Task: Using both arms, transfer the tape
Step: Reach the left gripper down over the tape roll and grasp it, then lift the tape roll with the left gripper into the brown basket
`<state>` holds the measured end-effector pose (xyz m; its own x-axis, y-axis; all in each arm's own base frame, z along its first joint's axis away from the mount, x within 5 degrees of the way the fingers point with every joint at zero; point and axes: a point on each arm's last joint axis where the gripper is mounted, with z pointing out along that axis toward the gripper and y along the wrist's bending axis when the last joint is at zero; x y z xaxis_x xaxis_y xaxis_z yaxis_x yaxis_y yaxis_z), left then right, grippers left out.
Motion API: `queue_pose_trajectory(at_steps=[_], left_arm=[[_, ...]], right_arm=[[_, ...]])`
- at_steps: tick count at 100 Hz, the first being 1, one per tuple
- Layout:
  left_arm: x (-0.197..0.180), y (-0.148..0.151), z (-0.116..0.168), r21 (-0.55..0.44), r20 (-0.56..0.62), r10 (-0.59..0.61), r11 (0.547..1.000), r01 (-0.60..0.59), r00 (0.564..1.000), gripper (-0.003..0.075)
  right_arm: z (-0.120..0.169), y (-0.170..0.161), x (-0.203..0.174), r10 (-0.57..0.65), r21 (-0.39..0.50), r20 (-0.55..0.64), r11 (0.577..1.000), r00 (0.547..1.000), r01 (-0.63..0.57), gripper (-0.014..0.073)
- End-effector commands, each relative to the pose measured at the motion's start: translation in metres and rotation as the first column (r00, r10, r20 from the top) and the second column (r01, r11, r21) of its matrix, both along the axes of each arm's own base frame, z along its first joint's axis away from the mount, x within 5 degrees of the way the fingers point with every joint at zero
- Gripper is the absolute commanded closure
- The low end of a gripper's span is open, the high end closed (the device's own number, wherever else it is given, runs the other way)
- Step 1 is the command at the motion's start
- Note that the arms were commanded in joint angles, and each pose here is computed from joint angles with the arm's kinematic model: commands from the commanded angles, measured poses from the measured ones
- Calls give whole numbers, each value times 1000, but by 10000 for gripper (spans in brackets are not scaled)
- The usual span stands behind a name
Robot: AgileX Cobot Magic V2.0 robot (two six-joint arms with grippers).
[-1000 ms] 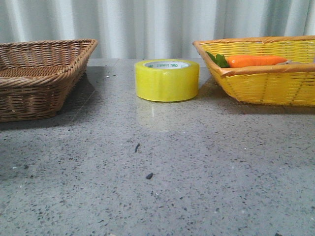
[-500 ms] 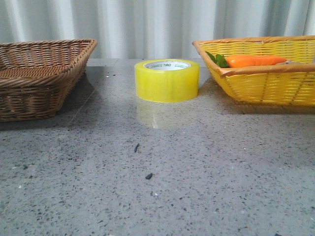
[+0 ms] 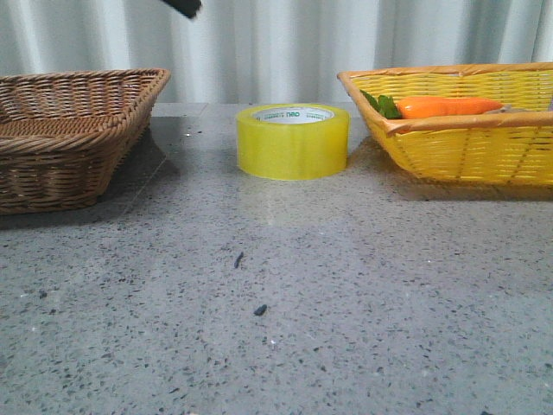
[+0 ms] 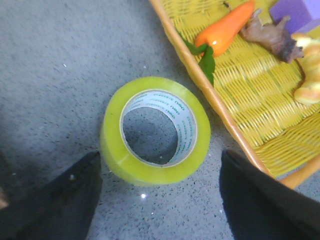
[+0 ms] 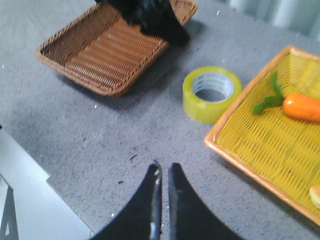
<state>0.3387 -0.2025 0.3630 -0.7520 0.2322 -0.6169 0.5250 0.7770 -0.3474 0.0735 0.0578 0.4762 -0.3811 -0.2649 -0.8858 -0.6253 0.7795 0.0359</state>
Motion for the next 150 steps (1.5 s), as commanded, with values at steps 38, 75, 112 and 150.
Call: queue_pose_trajectory(at_steps=[38, 75, 112, 150], left_arm=[[20, -32, -24, -100, -34, 15, 995, -19, 999, 263], [33, -35, -50, -2, -18, 20, 1000, -20, 1000, 263], [40, -39, -69, 19, -55, 21, 1000, -20, 998, 474], [38, -29, -12, -59, 69, 30, 998, -26, 997, 741]], right_arm=[[11, -6, -7, -33, 59, 103, 998, 994, 27, 653], [10, -7, -8, -30, 52, 94, 998, 995, 25, 653], [10, -6, -7, -31, 53, 94, 998, 995, 26, 653], [10, -6, -7, -31, 53, 94, 998, 995, 26, 654]])
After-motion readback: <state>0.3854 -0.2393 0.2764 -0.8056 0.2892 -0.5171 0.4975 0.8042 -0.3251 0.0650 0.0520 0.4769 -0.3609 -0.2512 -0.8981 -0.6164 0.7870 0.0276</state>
